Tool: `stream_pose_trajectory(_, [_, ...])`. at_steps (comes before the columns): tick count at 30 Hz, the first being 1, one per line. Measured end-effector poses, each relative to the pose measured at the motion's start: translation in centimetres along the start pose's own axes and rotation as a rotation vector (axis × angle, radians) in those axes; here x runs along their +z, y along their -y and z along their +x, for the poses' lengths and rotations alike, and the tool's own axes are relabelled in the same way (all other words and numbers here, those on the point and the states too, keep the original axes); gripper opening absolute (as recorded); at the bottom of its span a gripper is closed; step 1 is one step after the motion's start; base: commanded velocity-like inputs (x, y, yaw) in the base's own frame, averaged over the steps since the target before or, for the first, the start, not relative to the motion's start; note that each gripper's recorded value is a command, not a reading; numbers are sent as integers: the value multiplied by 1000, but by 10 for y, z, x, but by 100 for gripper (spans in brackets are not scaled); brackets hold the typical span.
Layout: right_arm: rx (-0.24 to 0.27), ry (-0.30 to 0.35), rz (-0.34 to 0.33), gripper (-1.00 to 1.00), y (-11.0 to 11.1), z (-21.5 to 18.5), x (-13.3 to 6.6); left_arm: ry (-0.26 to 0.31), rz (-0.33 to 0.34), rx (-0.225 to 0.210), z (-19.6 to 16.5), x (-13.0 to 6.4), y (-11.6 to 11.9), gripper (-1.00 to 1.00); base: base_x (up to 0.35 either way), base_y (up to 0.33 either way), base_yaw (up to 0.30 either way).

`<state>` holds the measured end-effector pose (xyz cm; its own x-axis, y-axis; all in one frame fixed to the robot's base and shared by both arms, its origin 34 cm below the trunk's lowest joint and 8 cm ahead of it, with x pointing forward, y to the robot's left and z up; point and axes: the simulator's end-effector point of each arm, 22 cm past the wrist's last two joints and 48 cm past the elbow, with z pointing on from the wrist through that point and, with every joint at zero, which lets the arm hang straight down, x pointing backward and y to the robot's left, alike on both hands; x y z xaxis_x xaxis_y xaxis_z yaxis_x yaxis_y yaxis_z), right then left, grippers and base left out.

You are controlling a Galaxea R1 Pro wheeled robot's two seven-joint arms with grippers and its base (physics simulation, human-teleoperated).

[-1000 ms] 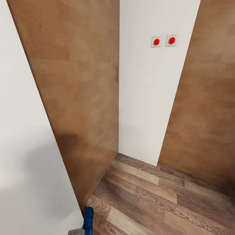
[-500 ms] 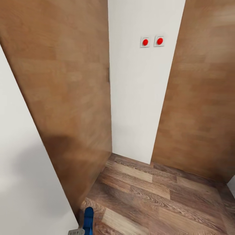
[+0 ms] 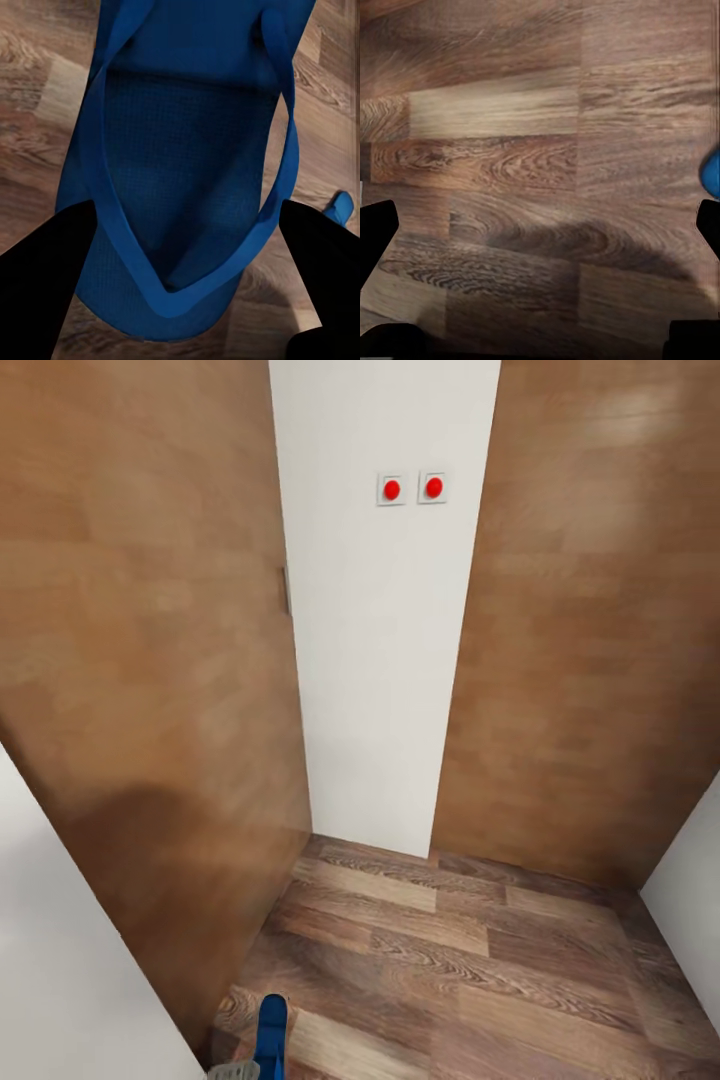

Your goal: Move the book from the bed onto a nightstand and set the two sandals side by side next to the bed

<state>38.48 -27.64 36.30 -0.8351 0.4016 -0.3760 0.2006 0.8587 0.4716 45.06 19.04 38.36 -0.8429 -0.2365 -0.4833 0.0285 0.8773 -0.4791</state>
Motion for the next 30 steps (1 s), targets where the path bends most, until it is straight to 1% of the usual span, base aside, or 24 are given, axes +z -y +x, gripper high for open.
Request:
stream_pose_trajectory(4, [0,0,0,100,0,0,0,0,0,0,0,0,0,-100,147,4,-249])
stream_pose_trajectory(8, [0,0,0,100,0,0,0,0,0,0,0,0,0,-100,261,60,-239])
stream_pose_trajectory(14, [0,0,0,100,0,0,0,0,0,0,0,0,0,-100,230,55,-75])
stream_pose_trajectory(20, [0,0,0,100,0,0,0,0,0,0,0,0,0,-100,31,6,-65])
stream_pose_trajectory(30, [0,0,-1,100,-1,0,0,0,0,0,0,0,0,-100,1,0,-233])
